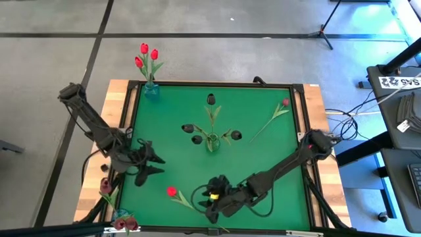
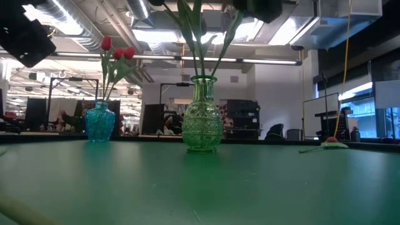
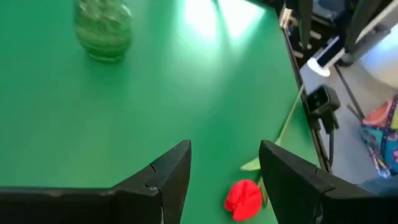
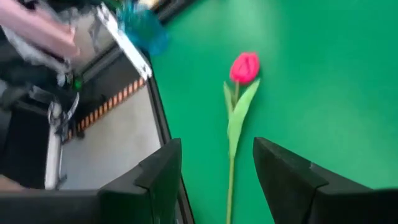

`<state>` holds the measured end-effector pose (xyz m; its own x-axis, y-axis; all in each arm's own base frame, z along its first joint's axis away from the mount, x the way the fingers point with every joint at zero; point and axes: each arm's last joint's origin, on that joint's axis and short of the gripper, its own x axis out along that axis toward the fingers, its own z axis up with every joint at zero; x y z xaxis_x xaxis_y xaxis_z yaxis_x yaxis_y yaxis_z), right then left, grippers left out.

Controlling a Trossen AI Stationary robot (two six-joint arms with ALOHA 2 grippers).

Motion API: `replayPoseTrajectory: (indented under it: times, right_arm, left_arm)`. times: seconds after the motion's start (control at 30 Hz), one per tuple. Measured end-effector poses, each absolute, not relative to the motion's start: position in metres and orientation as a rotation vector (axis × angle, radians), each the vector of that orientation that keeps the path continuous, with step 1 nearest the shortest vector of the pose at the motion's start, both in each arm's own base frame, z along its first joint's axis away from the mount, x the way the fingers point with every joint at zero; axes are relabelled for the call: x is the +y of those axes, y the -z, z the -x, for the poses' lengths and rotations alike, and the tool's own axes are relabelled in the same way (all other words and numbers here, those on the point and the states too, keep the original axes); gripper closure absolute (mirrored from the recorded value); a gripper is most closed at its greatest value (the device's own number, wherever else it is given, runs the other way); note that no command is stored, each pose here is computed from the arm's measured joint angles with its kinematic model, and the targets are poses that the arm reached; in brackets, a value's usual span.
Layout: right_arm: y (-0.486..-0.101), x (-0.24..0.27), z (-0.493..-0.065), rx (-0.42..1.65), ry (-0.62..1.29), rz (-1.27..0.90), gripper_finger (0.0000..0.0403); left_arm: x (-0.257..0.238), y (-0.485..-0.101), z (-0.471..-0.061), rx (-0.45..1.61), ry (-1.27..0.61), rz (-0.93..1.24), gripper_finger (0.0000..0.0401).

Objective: Sort flowers into vase by color
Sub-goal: Put the red tulip into the top blue vase

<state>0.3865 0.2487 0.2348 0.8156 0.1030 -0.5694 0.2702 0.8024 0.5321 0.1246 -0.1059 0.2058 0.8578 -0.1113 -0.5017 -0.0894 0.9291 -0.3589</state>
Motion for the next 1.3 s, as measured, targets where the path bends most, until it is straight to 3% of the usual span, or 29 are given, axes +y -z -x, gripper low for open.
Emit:
replayPoseTrajectory:
  times: [0.23, 0.53, 0.87, 1.07, 1.3]
  right_arm:
    - [-0.208, 0.262, -0.391, 0.696, 0.083, -0.609, 0.0205]
    - [-0.204, 0.255, -0.389, 0.751, 0.128, -0.579, 0.0205]
    - [-0.258, 0.229, -0.363, 0.793, 0.181, -0.571, 0.0205]
    - [-0.302, 0.206, -0.329, 0.820, 0.173, -0.367, 0.0205]
    - [-0.339, 0.187, -0.295, 0.891, 0.014, -0.207, 0.0205]
  left_arm:
    - [-0.119, -0.188, -0.143, 0.566, -0.043, 0.391, 0.0217]
    - [-0.124, -0.178, -0.176, 0.545, -0.234, 0.657, 0.0217]
    - [-0.089, -0.182, -0.206, 0.525, -0.464, 0.891, 0.0217]
    - [-0.089, -0.193, -0.216, 0.503, -0.518, 0.978, 0.0217]
    - [-0.096, -0.201, -0.220, 0.567, -0.729, 1.085, 0.0217]
